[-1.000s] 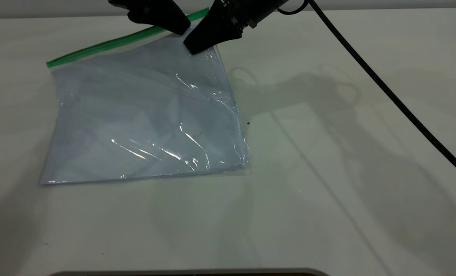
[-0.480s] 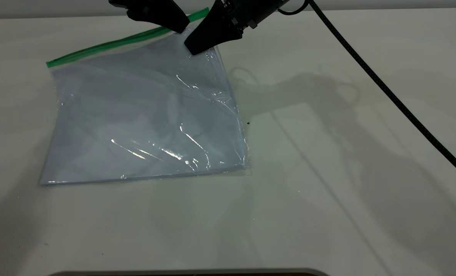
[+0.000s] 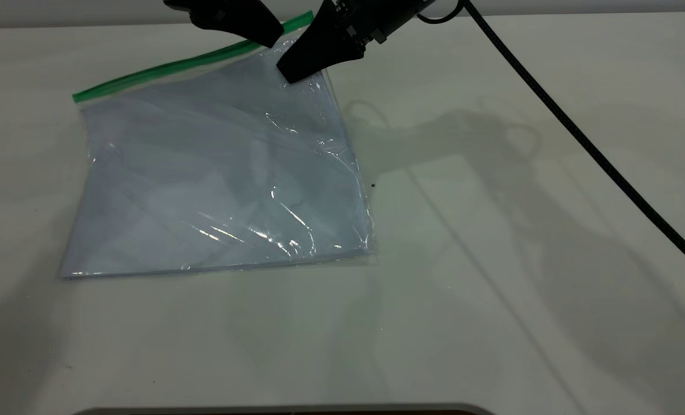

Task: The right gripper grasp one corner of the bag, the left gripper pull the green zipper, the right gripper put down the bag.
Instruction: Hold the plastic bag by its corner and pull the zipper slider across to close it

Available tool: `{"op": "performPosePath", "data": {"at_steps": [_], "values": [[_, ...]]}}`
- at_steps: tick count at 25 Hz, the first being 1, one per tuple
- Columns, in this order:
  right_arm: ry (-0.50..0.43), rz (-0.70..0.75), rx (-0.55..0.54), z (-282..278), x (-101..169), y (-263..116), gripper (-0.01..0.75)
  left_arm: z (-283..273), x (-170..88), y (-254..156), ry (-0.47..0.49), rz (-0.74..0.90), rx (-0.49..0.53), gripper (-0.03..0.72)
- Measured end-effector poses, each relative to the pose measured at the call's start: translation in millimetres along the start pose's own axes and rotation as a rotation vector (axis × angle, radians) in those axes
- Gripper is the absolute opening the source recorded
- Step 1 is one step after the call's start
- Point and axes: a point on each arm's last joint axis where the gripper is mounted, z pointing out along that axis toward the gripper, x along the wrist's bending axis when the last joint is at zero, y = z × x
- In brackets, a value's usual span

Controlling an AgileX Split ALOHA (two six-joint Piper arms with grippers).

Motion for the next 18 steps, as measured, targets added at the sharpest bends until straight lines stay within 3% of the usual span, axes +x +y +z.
{"op": "performPosePath", "data": {"at_steps": [13, 18], "values": [[-0.044, 0.129, -0.118, -59.6, -28.1, -17.8, 0.033, -13.8, 16.0, -13.7, 0.037, -0.057, 0.019, 0.053], [-0.078, 0.189, -0.135, -82.4, -38.1, -28.4, 0.033, -21.5, 21.5, -26.1, 0.029, -0.072, 0.072, 0.053]]}}
